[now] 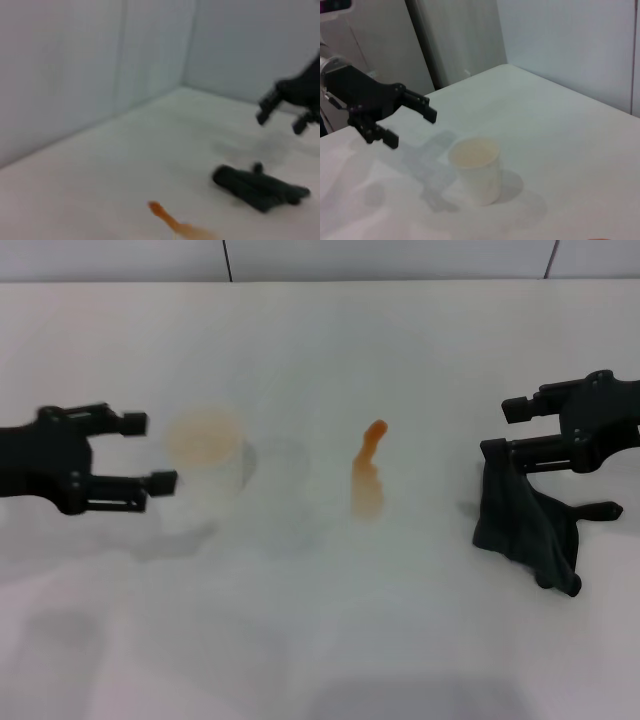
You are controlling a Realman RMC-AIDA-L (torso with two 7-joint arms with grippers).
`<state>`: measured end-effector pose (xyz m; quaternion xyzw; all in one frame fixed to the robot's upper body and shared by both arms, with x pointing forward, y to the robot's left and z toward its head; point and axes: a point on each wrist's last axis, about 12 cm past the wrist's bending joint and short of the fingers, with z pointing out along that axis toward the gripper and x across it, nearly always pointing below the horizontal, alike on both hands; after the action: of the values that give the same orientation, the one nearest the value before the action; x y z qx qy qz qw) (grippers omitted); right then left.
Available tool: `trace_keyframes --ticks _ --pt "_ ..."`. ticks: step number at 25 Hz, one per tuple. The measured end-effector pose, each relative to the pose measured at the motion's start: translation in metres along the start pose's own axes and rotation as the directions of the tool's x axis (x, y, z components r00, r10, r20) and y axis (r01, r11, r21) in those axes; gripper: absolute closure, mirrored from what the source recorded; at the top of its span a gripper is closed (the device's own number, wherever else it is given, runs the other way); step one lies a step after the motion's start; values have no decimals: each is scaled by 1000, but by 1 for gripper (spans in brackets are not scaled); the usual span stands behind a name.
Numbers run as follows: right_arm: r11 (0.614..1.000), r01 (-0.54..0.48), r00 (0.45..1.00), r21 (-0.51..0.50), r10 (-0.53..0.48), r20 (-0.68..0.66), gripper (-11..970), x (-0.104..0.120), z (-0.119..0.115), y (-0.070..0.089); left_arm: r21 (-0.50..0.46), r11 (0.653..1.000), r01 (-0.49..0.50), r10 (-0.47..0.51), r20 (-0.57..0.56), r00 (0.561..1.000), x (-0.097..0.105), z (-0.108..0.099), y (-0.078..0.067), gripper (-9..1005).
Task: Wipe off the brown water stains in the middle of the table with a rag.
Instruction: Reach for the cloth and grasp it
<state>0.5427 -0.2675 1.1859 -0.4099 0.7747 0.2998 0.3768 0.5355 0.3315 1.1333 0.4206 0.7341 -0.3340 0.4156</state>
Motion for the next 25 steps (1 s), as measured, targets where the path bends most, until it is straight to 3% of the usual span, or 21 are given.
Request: trace_keyframes --ticks 8,25 --pt "1000 -5 1000 10 5 6 316 0 0 -1 95 995 -30 40 -105 994 -20 13 5 106" --pt "1000 -8 1000 27 8 28 316 -3 1 -4 176 984 -22 40 -95 995 -21 10 7 108"
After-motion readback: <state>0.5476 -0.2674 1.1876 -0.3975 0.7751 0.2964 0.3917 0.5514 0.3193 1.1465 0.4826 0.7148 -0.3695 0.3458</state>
